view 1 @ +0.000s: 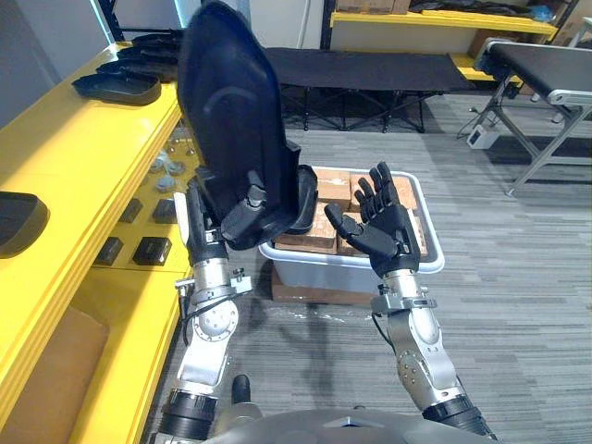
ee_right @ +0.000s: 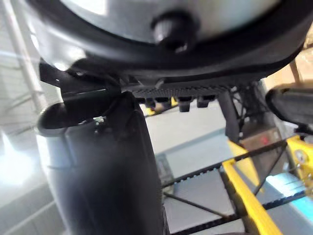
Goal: Walk over and take three plastic housings, then place them on the shelf
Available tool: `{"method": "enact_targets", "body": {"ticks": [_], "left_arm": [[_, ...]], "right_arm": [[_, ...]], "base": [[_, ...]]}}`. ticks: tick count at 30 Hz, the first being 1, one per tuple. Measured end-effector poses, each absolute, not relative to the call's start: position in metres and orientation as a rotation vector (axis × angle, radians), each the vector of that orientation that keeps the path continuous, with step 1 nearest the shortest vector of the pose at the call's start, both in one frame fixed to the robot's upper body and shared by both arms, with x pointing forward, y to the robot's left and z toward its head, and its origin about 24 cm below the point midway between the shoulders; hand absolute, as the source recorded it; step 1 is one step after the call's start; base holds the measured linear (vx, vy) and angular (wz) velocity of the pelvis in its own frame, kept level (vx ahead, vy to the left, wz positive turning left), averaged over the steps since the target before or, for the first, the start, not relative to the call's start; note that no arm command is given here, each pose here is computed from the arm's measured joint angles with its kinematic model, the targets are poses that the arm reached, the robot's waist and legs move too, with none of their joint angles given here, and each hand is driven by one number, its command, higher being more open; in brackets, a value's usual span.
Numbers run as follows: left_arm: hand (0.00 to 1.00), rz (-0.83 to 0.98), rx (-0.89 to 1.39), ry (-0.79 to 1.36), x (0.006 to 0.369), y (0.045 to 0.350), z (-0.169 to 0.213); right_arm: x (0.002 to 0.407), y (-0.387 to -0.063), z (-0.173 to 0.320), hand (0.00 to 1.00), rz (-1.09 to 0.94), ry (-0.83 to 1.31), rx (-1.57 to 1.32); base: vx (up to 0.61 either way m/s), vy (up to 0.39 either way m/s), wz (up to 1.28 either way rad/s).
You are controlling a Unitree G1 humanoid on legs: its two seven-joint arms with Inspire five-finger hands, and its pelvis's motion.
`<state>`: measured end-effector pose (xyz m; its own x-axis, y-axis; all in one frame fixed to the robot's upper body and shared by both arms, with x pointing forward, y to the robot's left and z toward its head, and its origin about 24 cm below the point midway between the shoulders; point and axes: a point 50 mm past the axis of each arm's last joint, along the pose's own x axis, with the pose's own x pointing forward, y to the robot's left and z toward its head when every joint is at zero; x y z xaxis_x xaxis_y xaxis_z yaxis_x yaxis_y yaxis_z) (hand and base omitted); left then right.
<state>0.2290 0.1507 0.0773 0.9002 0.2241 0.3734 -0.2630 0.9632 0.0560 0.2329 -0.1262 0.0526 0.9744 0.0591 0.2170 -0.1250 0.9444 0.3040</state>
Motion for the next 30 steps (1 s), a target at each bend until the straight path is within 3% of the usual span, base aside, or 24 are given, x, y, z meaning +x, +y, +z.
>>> {"method": "enact_targets", "body": {"ticks": [5, 13, 22, 26, 30], "left_arm": [[0.00, 0.250, 0.082, -0.343, 0.213, 0.155, 0.073], [0.00, 0.341, 0.010, -0.354, 0.196, 0.176, 0.080], [0.00, 0.560, -0.039, -0.448, 0.177, 0.216, 0.101], [0.00, 0.715, -0.067, -0.433, 0.153, 0.246, 0.095], [0.00, 0.774, -0.107, -0.403, 0.137, 0.257, 0.087]], "right_arm": [[0.232, -0.130, 0.046, 1.00, 0.010, -0.149, 0.225], [0.206, -0.161, 0.009, 1.00, -0.130, 0.066, 0.408], [0.224, -0.149, 0.027, 1.00, -0.016, -0.024, 0.301], [0.247, -0.140, 0.046, 1.00, 0.043, -0.109, 0.268], [0.259, -0.126, 0.058, 1.00, 0.123, -0.152, 0.236]], "base": [[0.00, 0.000, 0.02], [0.00, 0.000, 0.00], [-0.02, -0.025, 0.34], [0.02, -0.038, 0.36], [0.02, -0.059, 0.48]]}}
